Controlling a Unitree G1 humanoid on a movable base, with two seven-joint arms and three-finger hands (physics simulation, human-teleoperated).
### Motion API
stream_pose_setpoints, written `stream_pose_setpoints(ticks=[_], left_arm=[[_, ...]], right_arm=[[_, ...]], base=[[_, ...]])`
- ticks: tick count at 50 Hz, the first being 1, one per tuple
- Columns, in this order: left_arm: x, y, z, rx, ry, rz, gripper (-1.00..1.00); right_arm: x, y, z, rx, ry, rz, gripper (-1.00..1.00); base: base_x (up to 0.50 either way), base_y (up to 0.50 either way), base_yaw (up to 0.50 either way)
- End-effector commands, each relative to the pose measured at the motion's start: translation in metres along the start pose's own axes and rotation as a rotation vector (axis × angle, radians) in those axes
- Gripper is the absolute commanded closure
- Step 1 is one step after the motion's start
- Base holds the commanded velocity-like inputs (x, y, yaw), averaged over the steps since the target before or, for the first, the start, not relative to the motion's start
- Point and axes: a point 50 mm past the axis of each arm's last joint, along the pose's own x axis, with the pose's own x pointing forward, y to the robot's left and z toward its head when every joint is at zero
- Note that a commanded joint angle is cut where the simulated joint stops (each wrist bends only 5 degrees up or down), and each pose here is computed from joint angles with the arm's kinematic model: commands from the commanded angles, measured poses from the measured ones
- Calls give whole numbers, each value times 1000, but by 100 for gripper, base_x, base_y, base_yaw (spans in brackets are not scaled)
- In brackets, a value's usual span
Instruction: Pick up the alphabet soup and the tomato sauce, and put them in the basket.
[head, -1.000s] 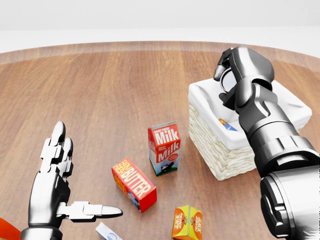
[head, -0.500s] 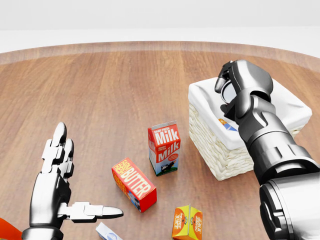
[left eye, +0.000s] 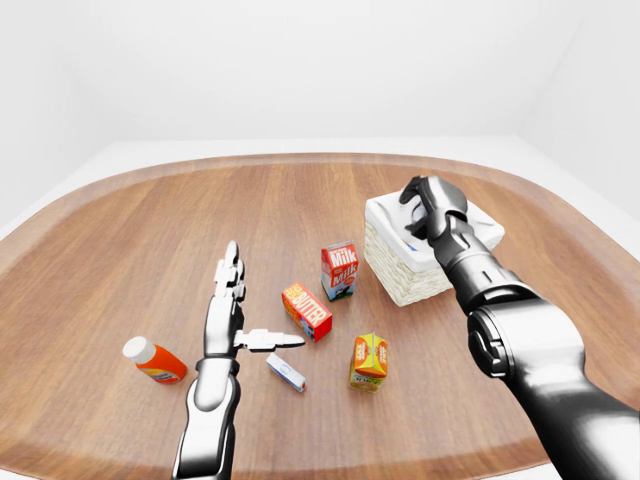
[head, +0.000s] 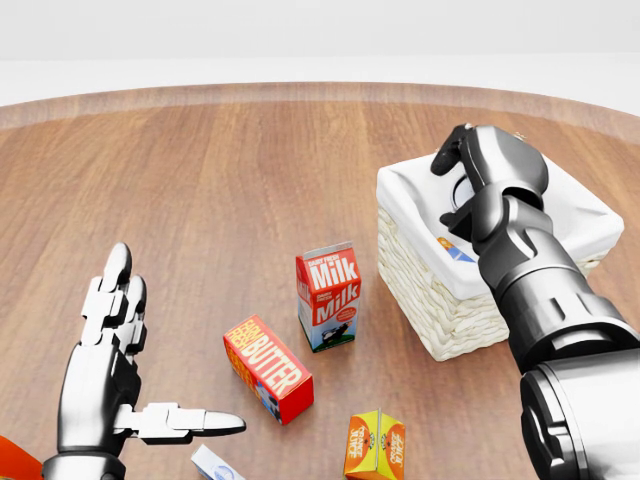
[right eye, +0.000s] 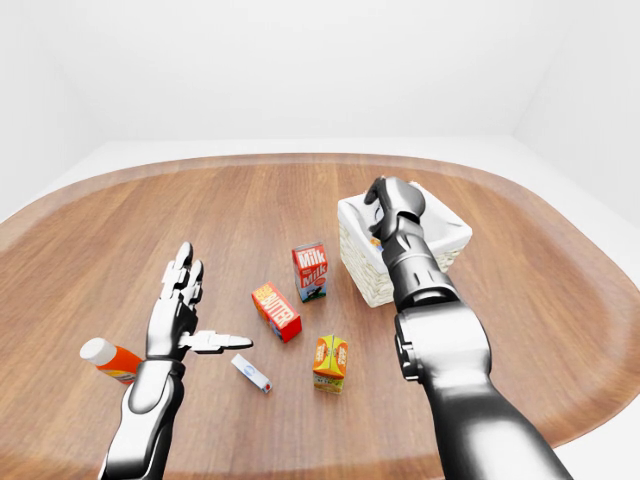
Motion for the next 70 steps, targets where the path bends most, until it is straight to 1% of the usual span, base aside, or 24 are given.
stream_pose_setpoints(ticks=[1,7,10,21,27,34,40,51,61,70], left_arm=[[0,2,6,-5,-24,15,-100],[0,2,7,-4,-31,15,-100],[1,2,2,-5,-8,16,-100],[1,2,2,-5,-8,16,-100],[1,2,2,-5,-10,15,-100],[1,2,3,-5,-13,15,-100],[1,2,3,-5,-13,15,-100],[1,2,3,-4,-13,15,-100],[1,2,3,-4,-13,15,-100],[1,2,3,-4,-13,16,-100]], right_arm=[[0,-2,3,-12,-11,-20,-100],[1,-3,3,-16,-13,-18,-100],[1,-4,3,-23,-13,-18,-100],[2,-8,3,-24,-14,-22,-100],[4,-15,7,-28,-25,-31,-100],[7,-31,16,-39,-49,-54,-100],[11,-53,29,-52,-83,-83,-100],[13,-77,43,-67,-117,-116,-100],[13,-110,59,-89,-157,-159,-100],[11,-128,70,-104,-182,-182,-100]], base=[[0,0,0],[0,0,0],[0,0,0],[0,0,0],[0,0,0],[0,0,0],[0,0,0],[0,0,0],[0,0,0],[0,0,0]])
